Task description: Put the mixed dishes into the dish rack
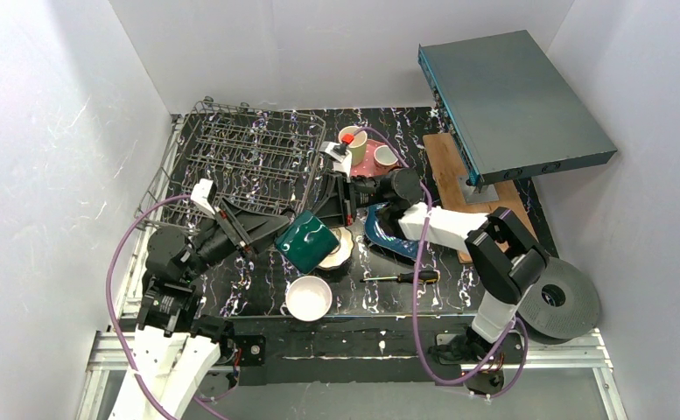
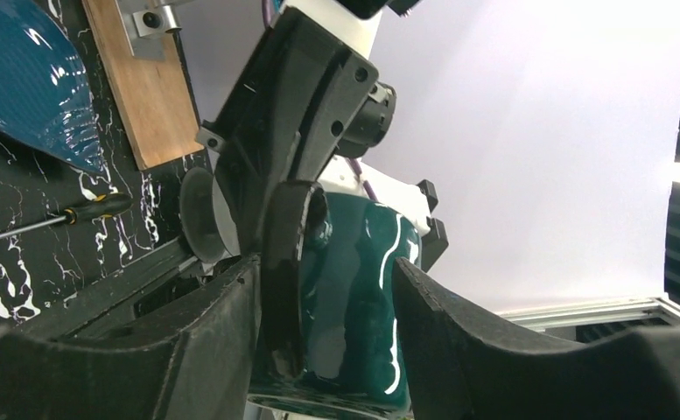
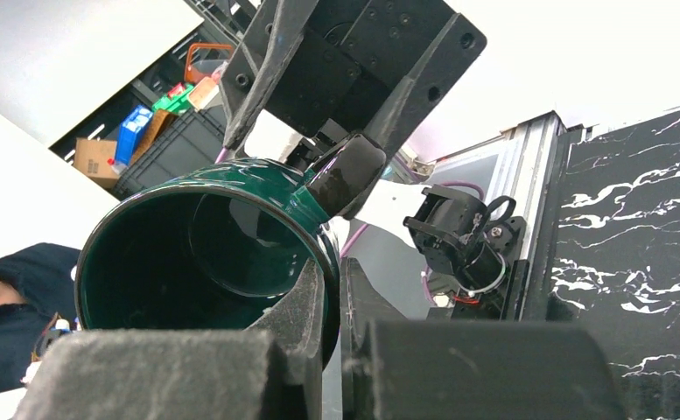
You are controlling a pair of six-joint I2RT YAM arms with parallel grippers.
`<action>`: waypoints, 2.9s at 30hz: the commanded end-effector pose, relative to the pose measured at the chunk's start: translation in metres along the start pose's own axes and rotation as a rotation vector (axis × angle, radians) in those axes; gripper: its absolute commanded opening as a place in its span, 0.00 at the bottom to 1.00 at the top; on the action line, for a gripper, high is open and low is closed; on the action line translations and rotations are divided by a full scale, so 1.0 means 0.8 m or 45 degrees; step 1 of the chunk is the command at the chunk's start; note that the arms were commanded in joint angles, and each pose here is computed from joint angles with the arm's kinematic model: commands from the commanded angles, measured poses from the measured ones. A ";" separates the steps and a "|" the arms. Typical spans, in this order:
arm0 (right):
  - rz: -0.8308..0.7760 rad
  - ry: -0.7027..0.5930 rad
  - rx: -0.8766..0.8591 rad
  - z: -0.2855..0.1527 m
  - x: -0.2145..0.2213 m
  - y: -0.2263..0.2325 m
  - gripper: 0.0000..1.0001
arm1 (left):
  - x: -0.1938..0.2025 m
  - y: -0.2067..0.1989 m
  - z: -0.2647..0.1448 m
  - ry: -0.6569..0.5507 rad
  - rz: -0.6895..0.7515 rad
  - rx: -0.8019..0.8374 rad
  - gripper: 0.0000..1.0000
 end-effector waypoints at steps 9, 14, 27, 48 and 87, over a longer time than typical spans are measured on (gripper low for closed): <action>-0.391 0.112 -0.162 0.015 -0.025 0.031 0.01 | 0.014 -0.026 -0.019 0.008 0.089 0.104 0.44; -0.382 0.074 -0.125 0.021 -0.031 0.027 0.01 | 0.009 -0.031 -0.015 0.005 0.093 0.116 0.44; -0.298 -0.117 -0.071 0.041 -0.037 0.012 0.01 | -0.015 -0.025 -0.002 -0.131 0.045 0.211 0.25; -0.010 -0.282 0.653 -0.054 -0.038 -0.085 0.78 | -0.028 0.000 -0.025 -0.243 0.137 -0.282 0.00; -0.177 -0.061 1.681 -0.215 0.007 -0.064 0.86 | -0.231 0.259 0.061 0.273 0.272 -1.712 0.00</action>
Point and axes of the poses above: each gripper's point midway between its finger pads, its own z axis out along the fingers, its own y axis along the line the jaws close on, x = y × z, the point moved 2 cm from there along -z, back along the fingers
